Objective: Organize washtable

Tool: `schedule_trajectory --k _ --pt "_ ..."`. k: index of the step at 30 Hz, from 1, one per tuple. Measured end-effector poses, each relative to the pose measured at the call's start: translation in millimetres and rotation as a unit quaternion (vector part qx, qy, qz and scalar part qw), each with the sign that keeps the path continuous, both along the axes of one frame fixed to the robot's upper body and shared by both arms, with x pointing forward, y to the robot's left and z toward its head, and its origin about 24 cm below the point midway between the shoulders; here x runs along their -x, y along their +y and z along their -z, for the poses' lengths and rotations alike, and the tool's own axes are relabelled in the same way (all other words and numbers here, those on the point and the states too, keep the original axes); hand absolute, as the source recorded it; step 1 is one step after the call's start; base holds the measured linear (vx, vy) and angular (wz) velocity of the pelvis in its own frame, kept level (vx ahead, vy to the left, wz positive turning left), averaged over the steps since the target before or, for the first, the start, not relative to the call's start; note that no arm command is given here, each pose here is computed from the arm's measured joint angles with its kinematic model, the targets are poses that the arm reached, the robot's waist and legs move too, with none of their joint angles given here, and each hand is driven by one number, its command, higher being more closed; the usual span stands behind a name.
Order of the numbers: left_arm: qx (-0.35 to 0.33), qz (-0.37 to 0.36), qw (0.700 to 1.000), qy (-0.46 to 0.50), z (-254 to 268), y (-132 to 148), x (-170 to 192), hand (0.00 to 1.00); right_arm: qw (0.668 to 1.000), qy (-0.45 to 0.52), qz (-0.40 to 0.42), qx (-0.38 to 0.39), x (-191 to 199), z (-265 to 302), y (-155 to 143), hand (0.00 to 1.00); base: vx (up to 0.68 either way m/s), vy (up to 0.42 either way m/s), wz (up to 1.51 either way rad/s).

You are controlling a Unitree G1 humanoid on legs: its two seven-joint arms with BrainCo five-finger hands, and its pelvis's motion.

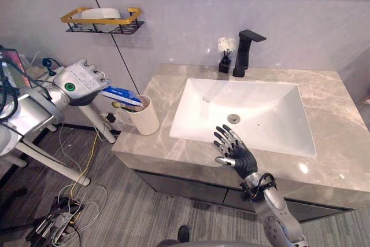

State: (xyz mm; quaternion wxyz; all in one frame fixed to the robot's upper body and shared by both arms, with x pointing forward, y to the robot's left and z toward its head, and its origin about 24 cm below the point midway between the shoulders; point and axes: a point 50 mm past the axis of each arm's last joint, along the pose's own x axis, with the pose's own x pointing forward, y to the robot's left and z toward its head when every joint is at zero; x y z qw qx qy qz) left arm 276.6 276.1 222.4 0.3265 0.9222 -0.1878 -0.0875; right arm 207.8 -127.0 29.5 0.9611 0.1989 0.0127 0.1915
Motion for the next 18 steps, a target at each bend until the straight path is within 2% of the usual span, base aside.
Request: schedule_trajectory --k 18 --pt "0.025 0.027 0.998 0.054 25 -13 7 1.00 1.000 -0.006 0.004 0.001 -1 -2 -2 0.00 0.00 0.000 0.00"
